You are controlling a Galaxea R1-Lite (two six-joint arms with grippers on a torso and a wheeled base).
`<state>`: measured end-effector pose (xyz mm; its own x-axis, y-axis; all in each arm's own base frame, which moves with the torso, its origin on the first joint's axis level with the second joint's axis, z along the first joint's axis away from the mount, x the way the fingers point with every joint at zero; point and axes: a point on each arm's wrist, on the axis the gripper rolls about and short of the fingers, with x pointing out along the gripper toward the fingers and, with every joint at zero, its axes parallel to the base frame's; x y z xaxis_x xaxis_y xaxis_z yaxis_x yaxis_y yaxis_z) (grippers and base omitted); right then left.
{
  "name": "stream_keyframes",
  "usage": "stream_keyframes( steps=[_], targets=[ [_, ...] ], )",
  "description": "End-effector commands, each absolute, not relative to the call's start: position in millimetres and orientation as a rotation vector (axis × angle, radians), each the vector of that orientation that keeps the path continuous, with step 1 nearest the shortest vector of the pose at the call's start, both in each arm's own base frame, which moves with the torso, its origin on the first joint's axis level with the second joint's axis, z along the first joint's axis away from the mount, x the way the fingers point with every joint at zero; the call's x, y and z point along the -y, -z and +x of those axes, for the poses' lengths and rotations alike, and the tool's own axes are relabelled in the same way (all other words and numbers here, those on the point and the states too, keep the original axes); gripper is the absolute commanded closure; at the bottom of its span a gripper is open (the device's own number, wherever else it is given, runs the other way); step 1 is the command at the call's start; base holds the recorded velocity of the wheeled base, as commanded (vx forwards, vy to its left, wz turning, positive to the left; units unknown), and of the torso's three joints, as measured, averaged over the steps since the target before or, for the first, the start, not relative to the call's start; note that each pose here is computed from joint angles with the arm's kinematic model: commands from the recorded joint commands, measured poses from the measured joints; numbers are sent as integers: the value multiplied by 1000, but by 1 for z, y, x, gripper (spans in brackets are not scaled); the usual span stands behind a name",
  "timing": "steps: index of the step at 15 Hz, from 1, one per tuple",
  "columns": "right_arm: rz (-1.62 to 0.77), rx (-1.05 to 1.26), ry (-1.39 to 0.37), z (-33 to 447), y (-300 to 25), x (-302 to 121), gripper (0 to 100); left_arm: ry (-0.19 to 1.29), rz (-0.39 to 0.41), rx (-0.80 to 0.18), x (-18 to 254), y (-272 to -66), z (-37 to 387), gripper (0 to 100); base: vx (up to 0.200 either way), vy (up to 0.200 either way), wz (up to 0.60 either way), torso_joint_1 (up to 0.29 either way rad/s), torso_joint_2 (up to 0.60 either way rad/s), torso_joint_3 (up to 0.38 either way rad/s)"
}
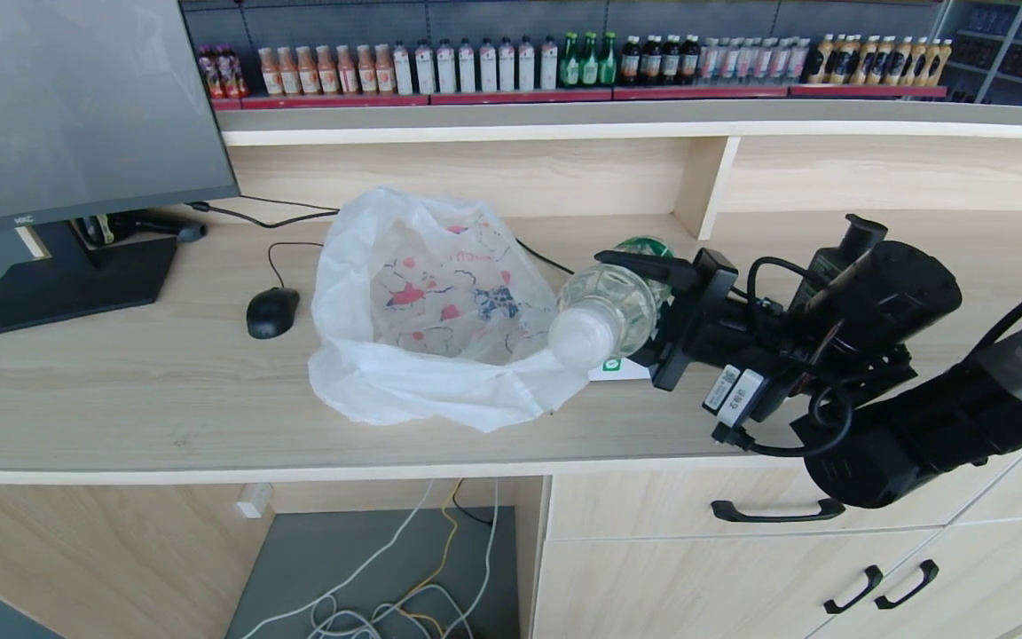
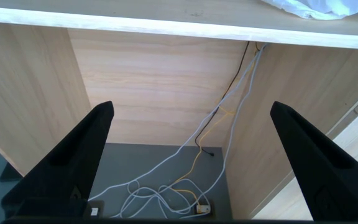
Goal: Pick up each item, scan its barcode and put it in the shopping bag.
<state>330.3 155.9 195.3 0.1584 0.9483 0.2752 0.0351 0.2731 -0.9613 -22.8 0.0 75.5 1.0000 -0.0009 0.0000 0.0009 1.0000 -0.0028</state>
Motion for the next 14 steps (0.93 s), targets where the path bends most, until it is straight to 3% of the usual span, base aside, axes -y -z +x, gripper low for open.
stream_keyframes(
  steps=[1, 14],
  targets=[
    [-1082, 1214, -886, 331, -194, -156, 100, 2, -3, 0, 0, -75, -23, 0, 0, 0, 0, 0, 0, 0],
    [-1078, 1203, -898, 333, -188, -158, 100, 2, -3, 0, 0, -75, -23, 0, 0, 0, 0, 0, 0, 0]
  ],
)
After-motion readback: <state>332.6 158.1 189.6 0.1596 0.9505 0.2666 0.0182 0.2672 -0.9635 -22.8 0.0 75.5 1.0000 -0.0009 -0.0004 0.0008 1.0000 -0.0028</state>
